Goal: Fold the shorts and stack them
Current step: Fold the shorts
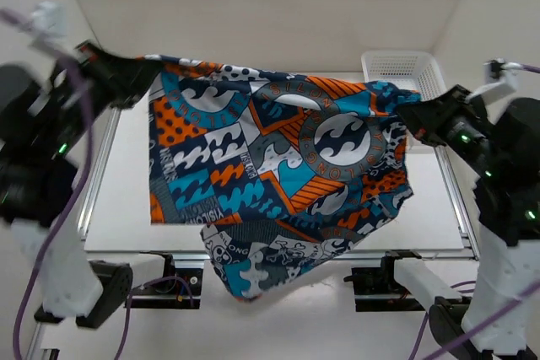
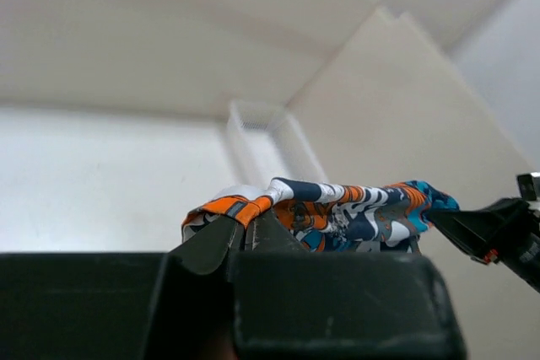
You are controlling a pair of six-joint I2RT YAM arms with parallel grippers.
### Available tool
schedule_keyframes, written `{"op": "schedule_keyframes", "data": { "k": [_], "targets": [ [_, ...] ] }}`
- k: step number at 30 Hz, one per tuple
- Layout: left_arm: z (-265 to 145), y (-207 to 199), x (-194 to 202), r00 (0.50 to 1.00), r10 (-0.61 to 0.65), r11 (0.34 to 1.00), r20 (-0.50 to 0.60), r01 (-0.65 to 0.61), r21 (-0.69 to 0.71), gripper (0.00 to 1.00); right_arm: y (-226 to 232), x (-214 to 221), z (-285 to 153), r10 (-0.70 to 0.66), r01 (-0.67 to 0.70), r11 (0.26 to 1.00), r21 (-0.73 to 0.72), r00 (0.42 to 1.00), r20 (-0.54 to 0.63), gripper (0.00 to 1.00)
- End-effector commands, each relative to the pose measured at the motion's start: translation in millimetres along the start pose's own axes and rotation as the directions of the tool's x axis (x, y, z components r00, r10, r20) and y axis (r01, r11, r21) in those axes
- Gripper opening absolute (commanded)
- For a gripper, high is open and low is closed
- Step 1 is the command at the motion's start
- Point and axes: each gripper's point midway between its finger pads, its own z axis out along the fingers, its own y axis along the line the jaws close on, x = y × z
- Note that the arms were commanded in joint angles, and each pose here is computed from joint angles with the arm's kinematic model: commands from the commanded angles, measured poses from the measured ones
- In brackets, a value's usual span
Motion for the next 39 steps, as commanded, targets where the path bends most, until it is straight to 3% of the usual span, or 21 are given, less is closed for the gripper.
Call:
{"op": "schedule_keyframes", "data": {
  "k": [1,8,10,13,15,16,22,25,26,27,36,39],
  "targets": [
    [77.2,96.4,45.8,0.987,-0.072,0.965,-0.146,0.032,-0.260,0.10,-66.1,24.2,43.6,0.022,-0.005,0.979,0.205,0.997,-0.078,0.00],
    [156.3,226.9,124.6,0.914,-0.220,0.892,-0.340,0.048,-0.450,0.10,-155.7,108.0,149.8,0.168,-0.072,0.951,0.300,0.936,-0.308,0.00],
    [178.8,266.1,150.6,0.881,-0.269,0.871,-0.389,0.050,-0.489,0.10,-171.7,119.2,175.8,0.182,-0.077,0.946,0.315,0.930,-0.320,0.00],
    [204.3,316.6,175.3,0.848,-0.321,0.841,-0.422,0.050,-0.539,0.10,-207.4,158.6,230.7,0.239,-0.084,0.928,0.362,0.882,-0.406,0.00],
    [218.6,331.3,163.6,0.863,-0.312,0.843,-0.397,0.059,-0.534,0.10,-215.2,167.6,252.6,0.262,-0.100,0.929,0.357,0.858,-0.442,0.00],
    [226.6,354.9,175.7,0.850,-0.338,0.826,-0.404,0.063,-0.559,0.10,-220.5,169.0,273.8,0.268,-0.110,0.932,0.344,0.849,-0.456,0.00],
    [243.9,359.2,168.8,0.844,-0.359,0.838,-0.399,0.104,-0.535,0.10,-225.1,187.6,333.4,0.271,-0.105,0.939,0.328,0.812,-0.517,0.00],
    [229.2,351.3,175.1,0.828,-0.372,0.835,-0.420,0.101,-0.540,0.10,-225.8,202.7,331.5,0.277,-0.099,0.939,0.330,0.788,-0.550,0.00],
    [218.1,336.2,165.0,0.839,-0.349,0.846,-0.419,0.090,-0.525,0.10,-226.2,205.1,328.2,0.281,-0.099,0.937,0.334,0.784,-0.554,0.00],
    [206.4,335.5,186.9,0.805,-0.373,0.837,-0.460,0.079,-0.541,0.10,-225.7,203.6,323.3,0.270,-0.087,0.938,0.334,0.789,-0.552,0.00],
    [92.2,244.9,264.1,0.719,-0.364,0.868,-0.592,0.031,-0.496,0.10,-237.4,233.9,249.8,0.279,-0.024,0.916,0.401,0.755,-0.593,0.00],
    [50.1,239.0,307.0,0.651,-0.427,0.834,-0.628,0.016,-0.551,0.10,-244.2,237.9,230.5,0.288,-0.023,0.909,0.416,0.755,-0.589,0.00]
  ]
}}
